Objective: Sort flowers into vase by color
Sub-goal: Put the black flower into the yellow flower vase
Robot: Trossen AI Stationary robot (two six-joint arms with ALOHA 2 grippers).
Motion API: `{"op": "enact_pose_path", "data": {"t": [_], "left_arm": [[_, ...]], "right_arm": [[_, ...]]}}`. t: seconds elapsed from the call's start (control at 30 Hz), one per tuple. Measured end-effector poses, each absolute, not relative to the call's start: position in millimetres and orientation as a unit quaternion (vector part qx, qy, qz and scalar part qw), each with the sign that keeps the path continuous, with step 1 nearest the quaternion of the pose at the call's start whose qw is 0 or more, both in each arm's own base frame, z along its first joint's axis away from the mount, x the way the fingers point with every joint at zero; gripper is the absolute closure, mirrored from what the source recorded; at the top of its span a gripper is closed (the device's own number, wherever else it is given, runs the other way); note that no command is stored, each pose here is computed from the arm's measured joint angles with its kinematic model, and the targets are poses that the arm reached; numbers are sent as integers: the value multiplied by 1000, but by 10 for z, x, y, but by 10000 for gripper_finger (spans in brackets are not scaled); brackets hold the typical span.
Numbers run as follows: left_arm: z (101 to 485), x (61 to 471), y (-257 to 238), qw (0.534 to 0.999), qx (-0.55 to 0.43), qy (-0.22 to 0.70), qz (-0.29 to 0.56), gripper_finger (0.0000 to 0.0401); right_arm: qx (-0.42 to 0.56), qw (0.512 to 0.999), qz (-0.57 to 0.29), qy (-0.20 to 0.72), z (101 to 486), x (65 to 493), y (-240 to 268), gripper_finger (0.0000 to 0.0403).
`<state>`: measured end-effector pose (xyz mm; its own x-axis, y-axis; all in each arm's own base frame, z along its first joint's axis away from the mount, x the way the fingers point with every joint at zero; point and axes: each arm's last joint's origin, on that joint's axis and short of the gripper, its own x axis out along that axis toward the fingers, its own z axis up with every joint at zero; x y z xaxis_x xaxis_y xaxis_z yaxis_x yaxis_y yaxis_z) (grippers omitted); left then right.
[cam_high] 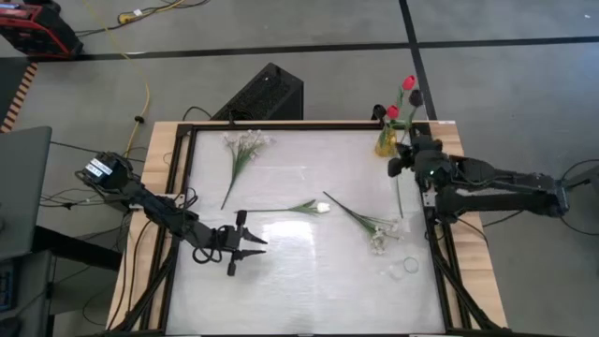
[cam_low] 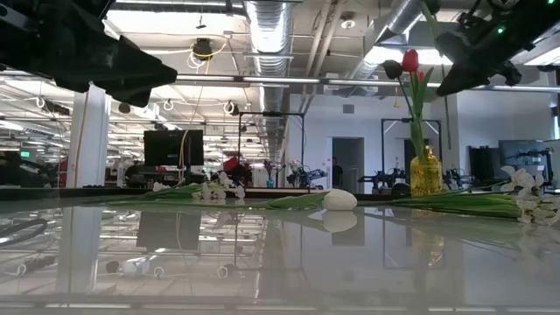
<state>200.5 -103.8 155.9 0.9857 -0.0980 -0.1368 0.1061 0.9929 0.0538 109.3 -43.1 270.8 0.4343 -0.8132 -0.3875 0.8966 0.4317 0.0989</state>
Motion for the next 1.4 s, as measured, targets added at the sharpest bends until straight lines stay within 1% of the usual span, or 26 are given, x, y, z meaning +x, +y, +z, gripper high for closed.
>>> {"op": "enact_pose_path", "data": {"t": [0.2,0.37,0.43,0.53,0.73,0.87,1.07,1.4], "left_arm": [[1557,2005,-1036,995,57,67,-52,301],[1566,2008,-1026,993,94,61,-39,301],[1566,2013,-1017,992,107,61,-38,301],[1562,2021,-1000,991,110,63,-35,301],[1541,2019,-997,990,112,73,-38,301],[1518,2016,-995,988,120,84,-39,301],[1512,2015,-993,985,144,86,-39,301],[1512,2015,-993,985,145,86,-39,301]], "right_arm": [[126,819,-552,90,2839,1002,-554,377],[99,808,-579,38,2977,1031,-697,377],[87,803,-588,32,3002,1064,-757,377],[78,793,-603,33,2998,1118,-861,377],[86,779,-617,73,2874,1215,-1087,377],[98,780,-612,86,2814,1259,-1184,377],[103,780,-611,92,2777,1296,-1245,377],[85,780,-611,105,2768,1316,-1261,376]]}}
